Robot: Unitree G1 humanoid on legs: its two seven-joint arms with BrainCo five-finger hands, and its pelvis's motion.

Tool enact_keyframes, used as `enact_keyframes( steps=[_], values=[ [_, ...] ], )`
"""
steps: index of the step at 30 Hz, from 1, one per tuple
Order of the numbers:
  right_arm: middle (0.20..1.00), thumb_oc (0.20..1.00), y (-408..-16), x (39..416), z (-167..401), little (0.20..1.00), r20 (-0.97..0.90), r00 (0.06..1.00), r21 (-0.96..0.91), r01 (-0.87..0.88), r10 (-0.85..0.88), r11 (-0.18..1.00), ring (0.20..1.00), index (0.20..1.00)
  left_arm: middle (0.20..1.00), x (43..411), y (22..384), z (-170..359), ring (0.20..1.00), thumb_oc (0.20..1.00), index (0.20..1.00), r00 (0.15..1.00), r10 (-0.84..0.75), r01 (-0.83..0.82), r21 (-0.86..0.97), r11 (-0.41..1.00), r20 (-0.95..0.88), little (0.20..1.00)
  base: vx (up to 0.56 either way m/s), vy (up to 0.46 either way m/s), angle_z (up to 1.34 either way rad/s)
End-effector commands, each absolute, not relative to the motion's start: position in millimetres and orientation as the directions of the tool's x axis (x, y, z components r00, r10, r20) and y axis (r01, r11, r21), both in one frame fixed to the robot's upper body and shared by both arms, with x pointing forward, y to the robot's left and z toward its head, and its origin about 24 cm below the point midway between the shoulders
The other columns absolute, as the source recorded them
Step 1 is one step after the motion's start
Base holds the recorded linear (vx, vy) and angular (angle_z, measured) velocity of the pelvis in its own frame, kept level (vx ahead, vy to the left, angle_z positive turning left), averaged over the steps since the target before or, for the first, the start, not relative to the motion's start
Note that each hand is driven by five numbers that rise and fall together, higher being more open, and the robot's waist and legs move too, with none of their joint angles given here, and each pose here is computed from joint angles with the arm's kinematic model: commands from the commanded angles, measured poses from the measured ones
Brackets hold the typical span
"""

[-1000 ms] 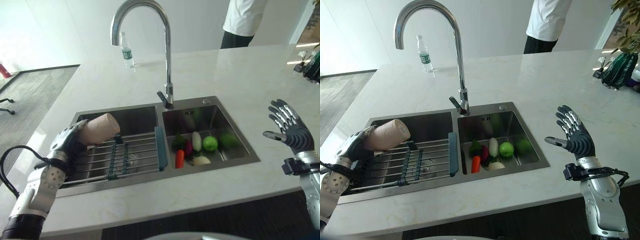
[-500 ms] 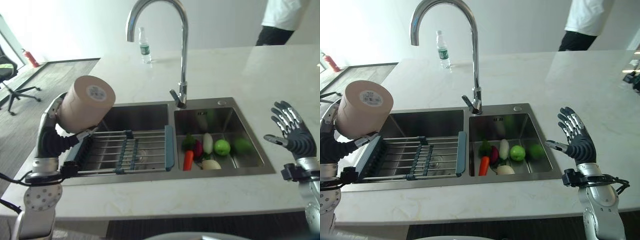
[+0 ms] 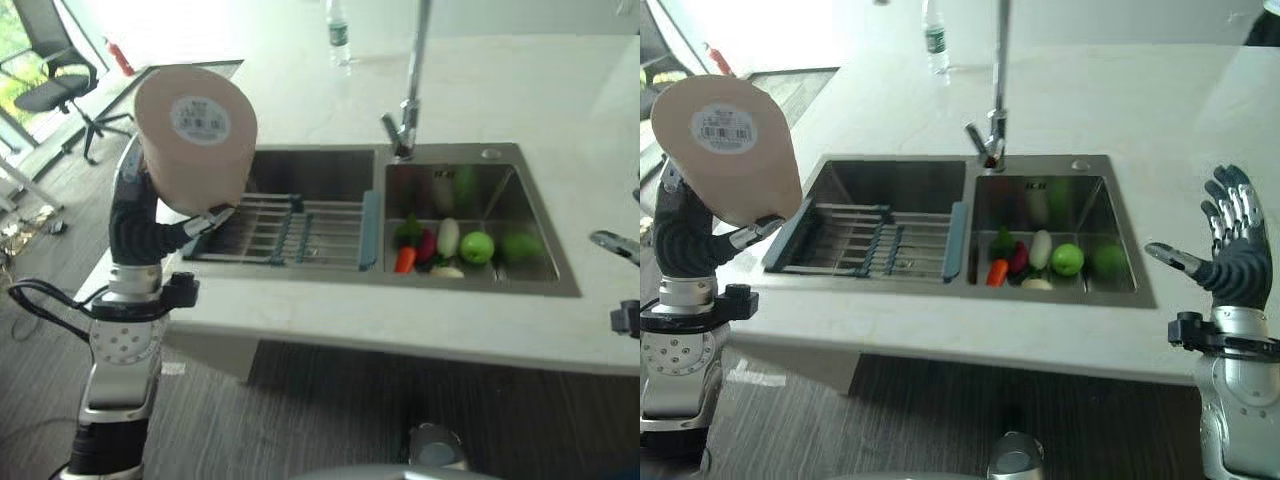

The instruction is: Place the dishes in the dishwasher.

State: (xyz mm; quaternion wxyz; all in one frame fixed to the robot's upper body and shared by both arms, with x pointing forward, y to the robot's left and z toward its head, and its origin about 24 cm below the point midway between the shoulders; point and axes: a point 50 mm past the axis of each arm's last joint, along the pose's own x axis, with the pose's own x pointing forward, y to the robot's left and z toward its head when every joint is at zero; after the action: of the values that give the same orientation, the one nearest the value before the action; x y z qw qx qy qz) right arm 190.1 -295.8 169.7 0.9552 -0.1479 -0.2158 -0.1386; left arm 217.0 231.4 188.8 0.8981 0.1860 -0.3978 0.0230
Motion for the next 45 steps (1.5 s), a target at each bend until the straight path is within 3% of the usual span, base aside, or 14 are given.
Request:
enact_keyframes(
  steps=[1, 11, 20, 25, 35, 45],
  values=[
    [1.000, 1.000, -285.1, 197.6, 182.5, 1.000, 0.543, 0.829, -0.242, 0.308, -0.134, 0.920, 1.000, 1.000, 0.200, 204.9, 229.1, 213.5, 0.200, 0.200, 0.200, 0.603, -0.191, -0.205, 0.381, 0.902, 0.775, 0.200, -0.36, 0.213, 0.24],
    [1.000, 1.000, -275.5, 203.8, 188.8, 1.000, 0.589, 0.800, -0.226, 0.298, -0.114, 0.927, 1.000, 1.000, 0.200, 227.2, 223.8, 216.8, 0.200, 0.200, 0.200, 0.616, -0.134, -0.190, 0.311, 0.931, 0.776, 0.200, -0.23, -0.024, 0.33],
    [1.000, 1.000, -249.2, 208.7, 211.8, 1.000, 0.670, 0.741, -0.268, 0.187, 0.043, 0.945, 1.000, 1.000, 0.200, 218.6, 230.6, 209.6, 0.200, 0.200, 0.200, 0.635, -0.032, -0.211, 0.213, 0.954, 0.771, 0.200, -0.08, -0.274, 0.21],
    [1.000, 1.000, -255.8, 205.6, 217.1, 1.000, 0.682, 0.729, -0.302, 0.213, 0.055, 0.929, 1.000, 1.000, 0.200, 214.4, 228.5, 204.0, 0.200, 0.200, 0.200, 0.633, -0.038, -0.161, 0.179, 0.971, 0.773, 0.200, -0.19, -0.011, 0.63],
    [1.000, 1.000, -262.5, 210.6, 218.9, 1.000, 0.667, 0.744, -0.331, 0.247, 0.041, 0.911, 1.000, 1.000, 0.200, 219.8, 227.1, 206.7, 0.200, 0.200, 0.200, 0.629, -0.058, -0.068, 0.129, 0.989, 0.775, 0.200, -0.16, 0.246, 1.77],
    [1.000, 1.000, -253.1, 206.8, 197.0, 1.000, 0.622, 0.783, -0.294, 0.228, 0.005, 0.928, 1.000, 1.000, 0.200, 219.8, 226.3, 209.4, 0.200, 0.200, 0.200, 0.644, -0.083, -0.012, 0.119, 0.993, 0.760, 0.200, 0.01, 0.349, 0.89]
  ],
)
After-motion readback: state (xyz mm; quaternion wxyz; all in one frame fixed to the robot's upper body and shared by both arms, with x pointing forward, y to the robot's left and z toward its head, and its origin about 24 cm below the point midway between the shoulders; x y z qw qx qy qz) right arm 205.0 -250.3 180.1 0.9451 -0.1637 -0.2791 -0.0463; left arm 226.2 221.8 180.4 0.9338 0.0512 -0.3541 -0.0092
